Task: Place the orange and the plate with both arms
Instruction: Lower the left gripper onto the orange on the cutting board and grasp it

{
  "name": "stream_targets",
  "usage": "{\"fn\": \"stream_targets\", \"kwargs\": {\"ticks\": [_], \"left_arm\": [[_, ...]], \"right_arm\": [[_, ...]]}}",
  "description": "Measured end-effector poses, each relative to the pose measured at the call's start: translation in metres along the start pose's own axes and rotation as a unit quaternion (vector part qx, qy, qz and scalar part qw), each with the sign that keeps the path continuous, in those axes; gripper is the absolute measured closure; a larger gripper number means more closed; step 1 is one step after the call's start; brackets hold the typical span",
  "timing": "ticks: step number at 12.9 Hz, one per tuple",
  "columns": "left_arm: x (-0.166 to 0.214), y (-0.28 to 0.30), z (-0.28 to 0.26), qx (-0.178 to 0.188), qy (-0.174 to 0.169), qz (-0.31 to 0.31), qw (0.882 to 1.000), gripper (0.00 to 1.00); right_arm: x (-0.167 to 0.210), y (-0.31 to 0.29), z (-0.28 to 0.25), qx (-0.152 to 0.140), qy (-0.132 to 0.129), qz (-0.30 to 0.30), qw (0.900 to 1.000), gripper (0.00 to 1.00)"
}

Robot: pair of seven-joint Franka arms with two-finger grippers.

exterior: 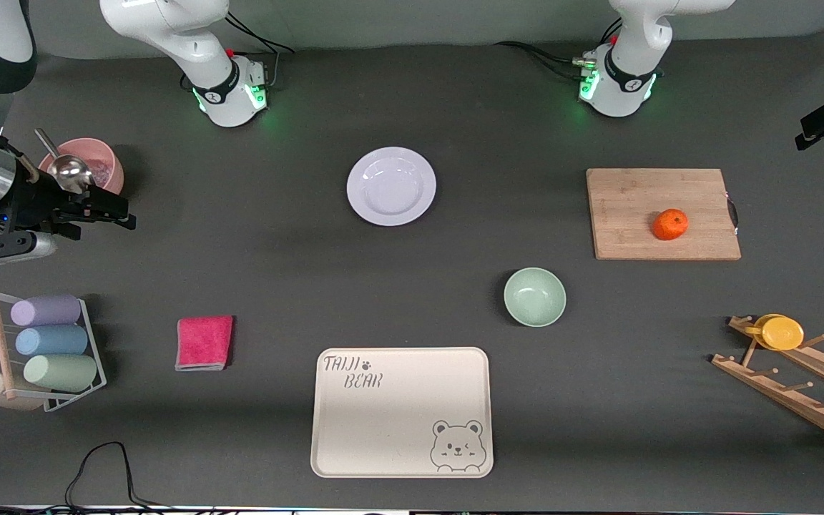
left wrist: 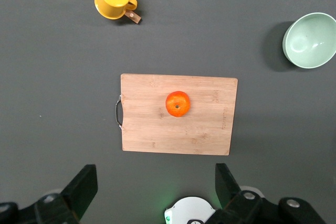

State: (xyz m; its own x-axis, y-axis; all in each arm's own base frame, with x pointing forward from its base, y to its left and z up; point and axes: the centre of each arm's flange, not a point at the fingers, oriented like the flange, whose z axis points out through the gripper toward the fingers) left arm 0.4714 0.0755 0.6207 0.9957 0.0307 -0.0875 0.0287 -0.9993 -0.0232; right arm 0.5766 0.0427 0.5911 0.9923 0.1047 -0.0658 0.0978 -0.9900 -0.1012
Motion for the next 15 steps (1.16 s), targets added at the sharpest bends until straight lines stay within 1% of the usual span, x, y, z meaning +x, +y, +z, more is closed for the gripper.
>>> {"fn": "stream_targets", "kwargs": {"ticks": [5,7,8,10,13,15], "left_arm": [[0.003,0.006,0.008,0.001,-0.009,0.006,1.0,0.0],[0.007,0.009,0.026,0.001,-0.028,0.011,1.0,0.0],[0.01,0.013,0.04,0.001,-0.04,0.015,0.999,0.0],[0.017,0.019,0.073,0.003,-0.046,0.021,0.999,0.0],[0.019,0.022,0.137,0.001,-0.027,0.025,0.999,0.0],[0.009,0.024,0.184,-0.002,-0.012,0.027,1.0,0.0]], "right_arm": [[0.0,-0.003,0.0,0.0,0.001,-0.002,1.0,0.0],[0.0,-0.003,0.0,0.0,0.001,-0.002,1.0,0.0],[0.0,-0.003,0.0,0.0,0.001,-0.003,1.0,0.0],[0.0,-0.003,0.0,0.0,0.001,-0.003,1.0,0.0],[0.002,-0.002,0.004,0.0,-0.001,-0.002,1.0,0.0],[0.005,-0.002,0.009,-0.001,0.0,-0.002,1.0,0.0]]}}
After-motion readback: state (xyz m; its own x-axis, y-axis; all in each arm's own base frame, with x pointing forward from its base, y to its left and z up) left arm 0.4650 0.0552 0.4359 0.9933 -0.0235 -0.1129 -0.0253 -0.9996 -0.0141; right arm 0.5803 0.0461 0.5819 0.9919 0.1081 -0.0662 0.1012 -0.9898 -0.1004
